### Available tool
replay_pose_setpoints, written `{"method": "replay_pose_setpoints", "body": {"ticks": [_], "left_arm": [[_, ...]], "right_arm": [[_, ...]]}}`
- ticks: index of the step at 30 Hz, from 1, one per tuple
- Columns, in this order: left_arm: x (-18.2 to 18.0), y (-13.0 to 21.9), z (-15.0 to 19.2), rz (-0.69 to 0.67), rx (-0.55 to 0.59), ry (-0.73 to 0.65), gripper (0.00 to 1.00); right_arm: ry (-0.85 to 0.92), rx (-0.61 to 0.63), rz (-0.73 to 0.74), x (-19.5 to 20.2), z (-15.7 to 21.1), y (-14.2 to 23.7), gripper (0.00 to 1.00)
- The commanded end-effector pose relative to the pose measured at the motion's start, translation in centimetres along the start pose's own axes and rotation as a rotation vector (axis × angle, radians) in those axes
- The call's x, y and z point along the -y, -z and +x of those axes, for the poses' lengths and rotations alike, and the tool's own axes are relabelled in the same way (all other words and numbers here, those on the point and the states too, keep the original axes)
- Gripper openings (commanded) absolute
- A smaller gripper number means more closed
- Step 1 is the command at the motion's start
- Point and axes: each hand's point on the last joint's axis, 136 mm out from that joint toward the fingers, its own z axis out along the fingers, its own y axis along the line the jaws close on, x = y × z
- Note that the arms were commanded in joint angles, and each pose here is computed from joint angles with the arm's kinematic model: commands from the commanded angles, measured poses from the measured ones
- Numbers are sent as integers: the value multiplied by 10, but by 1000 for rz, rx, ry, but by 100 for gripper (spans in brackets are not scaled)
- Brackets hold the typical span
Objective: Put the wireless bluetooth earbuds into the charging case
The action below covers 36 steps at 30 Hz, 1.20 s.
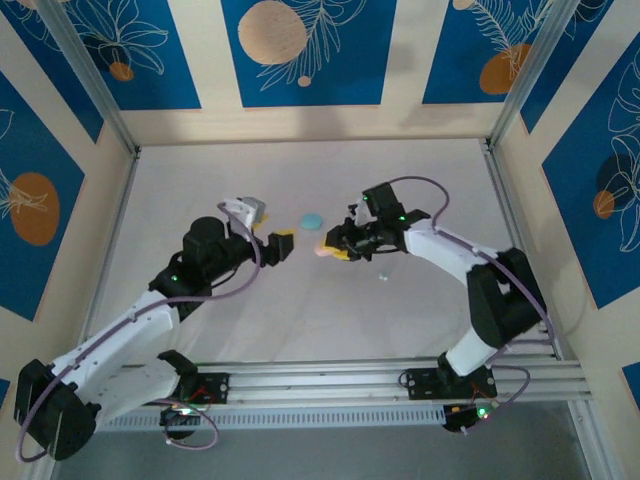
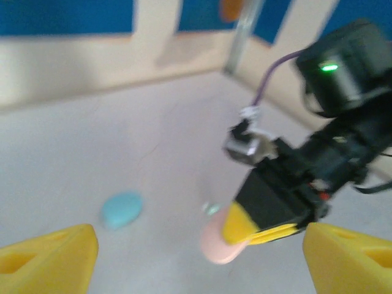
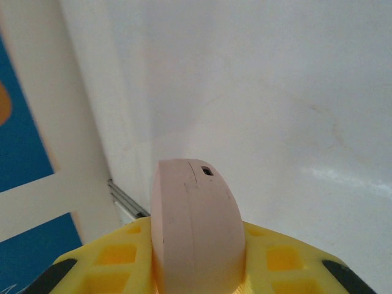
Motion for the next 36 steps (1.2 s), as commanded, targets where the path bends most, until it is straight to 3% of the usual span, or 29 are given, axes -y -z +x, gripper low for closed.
{"method": "replay_pose_setpoints", "body": {"ticks": [1,6,13,25,36], "left_arm": [[-46,10,22,-203,-125,187,89],[-64,29,17,-286,-87,208,100],[-67,45,3,-301,39,172,100],[-65,51,-4,-288,86,163,100],[-60,46,-14,-254,118,181,100]], "right_arm": [[27,11,30,-5,-14,-17,20],[20,-7,42,-9,-36,-47,21],[-46,-28,36,-7,-64,-91,22],[-93,-57,90,10,-71,-120,28],[-45,-30,183,13,-59,-92,54]]}}
